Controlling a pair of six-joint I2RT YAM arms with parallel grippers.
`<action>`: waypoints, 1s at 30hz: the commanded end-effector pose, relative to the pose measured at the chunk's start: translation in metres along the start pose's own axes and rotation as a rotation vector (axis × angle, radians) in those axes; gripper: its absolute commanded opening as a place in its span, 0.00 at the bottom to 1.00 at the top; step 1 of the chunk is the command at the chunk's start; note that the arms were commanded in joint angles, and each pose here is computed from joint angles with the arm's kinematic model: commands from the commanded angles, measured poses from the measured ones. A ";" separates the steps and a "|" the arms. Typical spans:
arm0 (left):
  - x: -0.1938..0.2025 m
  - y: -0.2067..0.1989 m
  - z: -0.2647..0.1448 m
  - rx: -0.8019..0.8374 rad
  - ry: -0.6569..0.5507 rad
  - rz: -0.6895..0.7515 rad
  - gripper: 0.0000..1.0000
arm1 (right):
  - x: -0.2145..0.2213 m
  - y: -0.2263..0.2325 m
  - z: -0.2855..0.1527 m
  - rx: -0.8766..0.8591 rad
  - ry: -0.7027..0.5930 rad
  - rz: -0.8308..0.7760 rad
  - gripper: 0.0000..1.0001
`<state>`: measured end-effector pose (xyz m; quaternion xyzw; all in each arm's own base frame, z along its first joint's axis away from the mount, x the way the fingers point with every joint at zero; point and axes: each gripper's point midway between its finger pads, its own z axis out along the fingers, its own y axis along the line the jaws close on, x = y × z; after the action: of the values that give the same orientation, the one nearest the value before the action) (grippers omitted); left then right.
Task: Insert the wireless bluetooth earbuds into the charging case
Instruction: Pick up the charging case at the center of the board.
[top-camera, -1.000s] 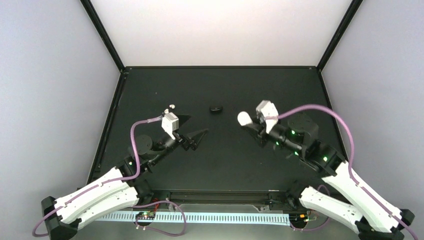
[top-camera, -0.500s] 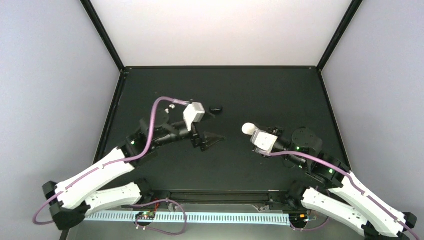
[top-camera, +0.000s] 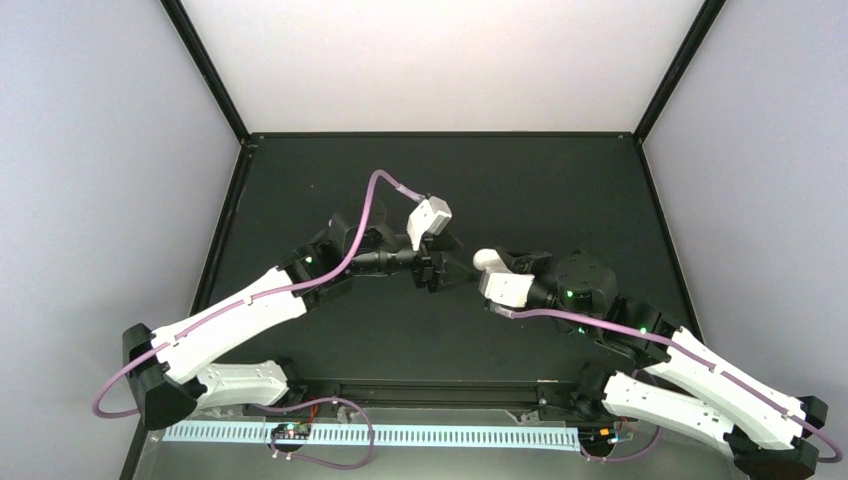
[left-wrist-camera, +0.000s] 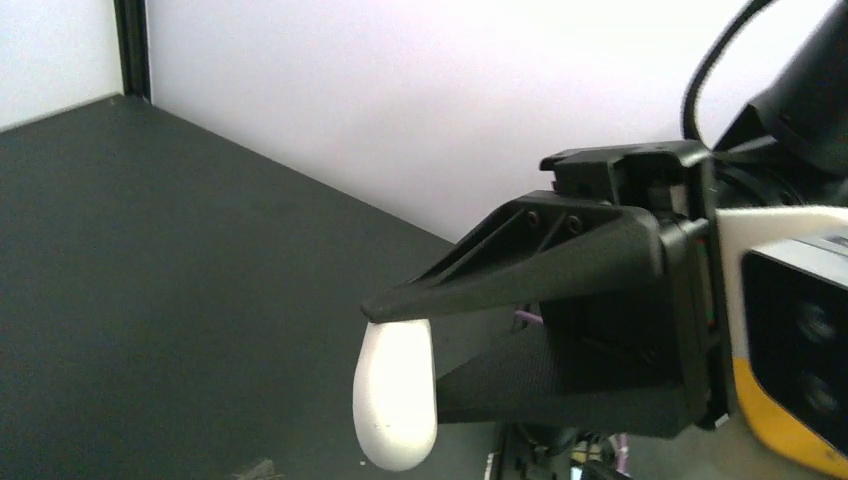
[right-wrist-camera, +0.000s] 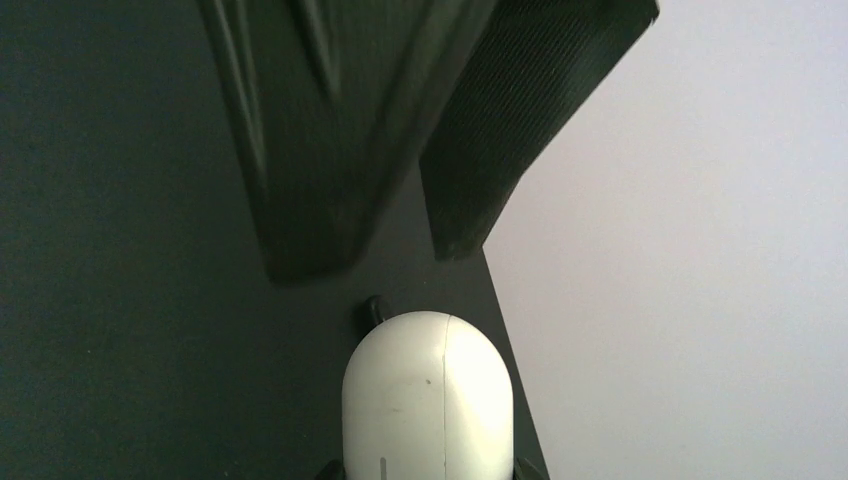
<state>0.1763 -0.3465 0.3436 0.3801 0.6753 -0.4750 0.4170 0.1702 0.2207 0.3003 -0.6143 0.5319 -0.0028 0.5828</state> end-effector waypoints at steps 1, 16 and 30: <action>-0.014 -0.001 0.011 0.031 -0.024 -0.057 0.77 | -0.013 -0.020 -0.007 0.066 -0.025 -0.016 0.25; -0.008 0.007 0.027 0.071 -0.105 -0.151 0.47 | -0.020 -0.022 -0.006 0.073 -0.051 0.026 0.25; 0.007 0.010 0.036 0.103 -0.101 -0.179 0.47 | -0.030 -0.026 -0.005 0.081 -0.093 0.064 0.25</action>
<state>0.1910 -0.3742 0.3251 0.3156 0.6700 -0.5476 0.3894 0.1730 0.2258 0.3171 -0.5907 0.5340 0.0080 0.6049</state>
